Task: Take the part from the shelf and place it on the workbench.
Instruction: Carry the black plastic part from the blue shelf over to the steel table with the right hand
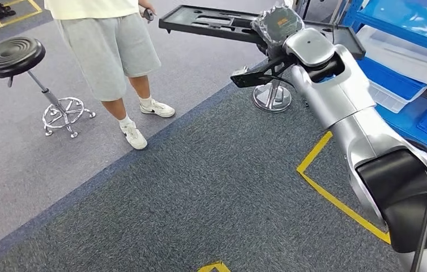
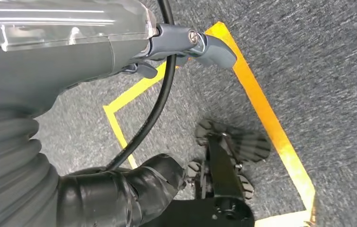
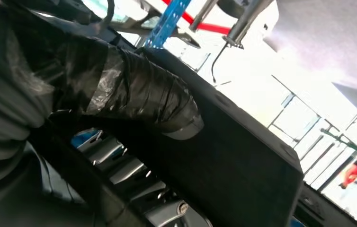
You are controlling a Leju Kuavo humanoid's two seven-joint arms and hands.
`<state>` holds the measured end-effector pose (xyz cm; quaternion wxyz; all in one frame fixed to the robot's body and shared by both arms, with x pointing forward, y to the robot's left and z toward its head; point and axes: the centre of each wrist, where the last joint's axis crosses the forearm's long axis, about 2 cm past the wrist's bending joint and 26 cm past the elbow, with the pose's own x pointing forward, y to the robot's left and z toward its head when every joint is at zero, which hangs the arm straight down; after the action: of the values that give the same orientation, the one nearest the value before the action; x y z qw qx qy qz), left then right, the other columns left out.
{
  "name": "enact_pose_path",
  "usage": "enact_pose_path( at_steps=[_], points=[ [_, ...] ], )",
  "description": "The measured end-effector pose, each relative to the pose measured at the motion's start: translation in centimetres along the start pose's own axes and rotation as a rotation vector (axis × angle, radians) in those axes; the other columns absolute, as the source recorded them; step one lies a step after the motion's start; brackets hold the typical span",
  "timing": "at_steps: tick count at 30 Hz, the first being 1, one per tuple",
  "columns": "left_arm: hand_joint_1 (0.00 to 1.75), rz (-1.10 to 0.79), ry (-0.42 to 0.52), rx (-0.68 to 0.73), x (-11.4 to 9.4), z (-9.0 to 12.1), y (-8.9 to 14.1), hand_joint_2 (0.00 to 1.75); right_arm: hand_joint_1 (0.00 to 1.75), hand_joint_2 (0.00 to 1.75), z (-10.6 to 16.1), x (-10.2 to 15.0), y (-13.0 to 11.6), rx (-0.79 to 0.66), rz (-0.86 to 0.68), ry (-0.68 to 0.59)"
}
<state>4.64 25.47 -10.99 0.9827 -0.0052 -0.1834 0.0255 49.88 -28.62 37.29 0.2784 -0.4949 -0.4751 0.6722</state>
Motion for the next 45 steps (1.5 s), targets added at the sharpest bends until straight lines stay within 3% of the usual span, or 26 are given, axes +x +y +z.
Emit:
enact_pose_path(
  at_steps=[10, 21, 45],
  points=[
    [0.0, 0.006, -0.001, 0.001, 0.2, 0.0, 0.0, 1.75, 1.75, 1.75, -0.4, 0.5, -0.9, -0.012, 0.005, -0.01],
    [0.0, 0.02, 0.009, 0.005, 0.0, 0.0, 0.0, 1.75, 1.75, 1.75, -0.3, 0.4, 0.0, 0.017, -0.004, -0.007],
    [0.0, 0.008, 0.014, 0.002, -0.1, 0.0, 0.1, 1.75, 1.75, 1.75, 0.0, -0.8, -0.4, 0.011, -0.014, 0.002]
  ],
)
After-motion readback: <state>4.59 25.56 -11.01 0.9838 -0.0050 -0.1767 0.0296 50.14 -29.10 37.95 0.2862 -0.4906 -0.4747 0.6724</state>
